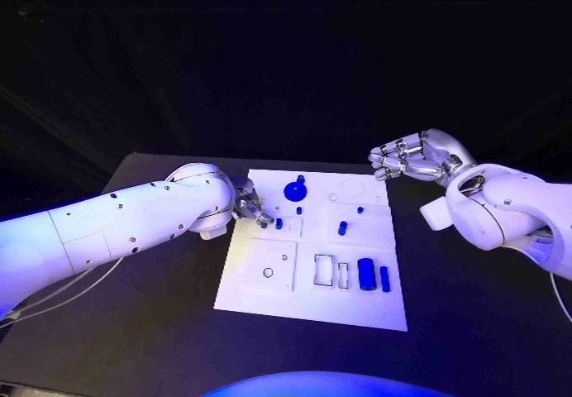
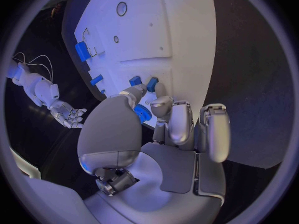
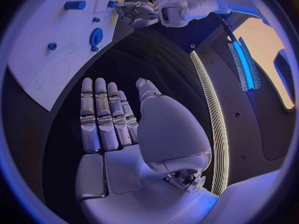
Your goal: Assemble the parts on the task board
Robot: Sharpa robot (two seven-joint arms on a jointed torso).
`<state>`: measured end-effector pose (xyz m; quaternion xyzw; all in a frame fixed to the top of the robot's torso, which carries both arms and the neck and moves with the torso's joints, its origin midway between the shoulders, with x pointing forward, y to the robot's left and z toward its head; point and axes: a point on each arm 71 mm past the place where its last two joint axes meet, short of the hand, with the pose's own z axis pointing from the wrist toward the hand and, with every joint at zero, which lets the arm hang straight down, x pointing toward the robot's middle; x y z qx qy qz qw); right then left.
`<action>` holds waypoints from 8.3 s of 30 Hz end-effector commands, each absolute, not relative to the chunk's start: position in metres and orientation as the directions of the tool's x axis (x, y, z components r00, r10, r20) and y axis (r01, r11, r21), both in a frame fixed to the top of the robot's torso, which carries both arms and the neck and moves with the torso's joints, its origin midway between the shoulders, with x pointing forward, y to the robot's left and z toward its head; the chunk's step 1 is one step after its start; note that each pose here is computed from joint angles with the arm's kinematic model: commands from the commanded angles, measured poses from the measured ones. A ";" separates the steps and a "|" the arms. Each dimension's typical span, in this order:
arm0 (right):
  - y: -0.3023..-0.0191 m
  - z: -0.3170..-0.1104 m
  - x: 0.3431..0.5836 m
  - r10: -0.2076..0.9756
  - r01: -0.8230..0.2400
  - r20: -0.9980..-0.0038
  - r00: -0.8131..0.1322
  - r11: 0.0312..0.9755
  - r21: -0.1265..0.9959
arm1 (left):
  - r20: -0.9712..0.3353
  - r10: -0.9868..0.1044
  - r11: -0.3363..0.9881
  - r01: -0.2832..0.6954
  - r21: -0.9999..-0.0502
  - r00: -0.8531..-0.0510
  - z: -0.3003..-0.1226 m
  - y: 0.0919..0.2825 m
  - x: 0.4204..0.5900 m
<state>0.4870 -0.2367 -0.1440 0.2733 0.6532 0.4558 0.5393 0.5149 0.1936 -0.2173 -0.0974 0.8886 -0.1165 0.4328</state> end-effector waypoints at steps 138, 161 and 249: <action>-0.236 -0.147 0.487 0.845 -0.136 -0.455 -0.281 0.434 0.891 | -0.947 -0.186 0.837 0.463 -0.292 -0.263 -0.199 0.138 0.523; -0.236 -0.149 0.487 0.845 -0.133 -0.454 -0.282 0.435 0.891 | -0.915 -0.217 0.865 0.367 -0.341 -0.339 -0.197 0.181 0.526; -0.236 -0.149 0.487 0.845 -0.132 -0.453 -0.285 0.434 0.891 | -0.897 -0.172 0.881 0.343 -0.324 -0.407 -0.216 0.174 0.531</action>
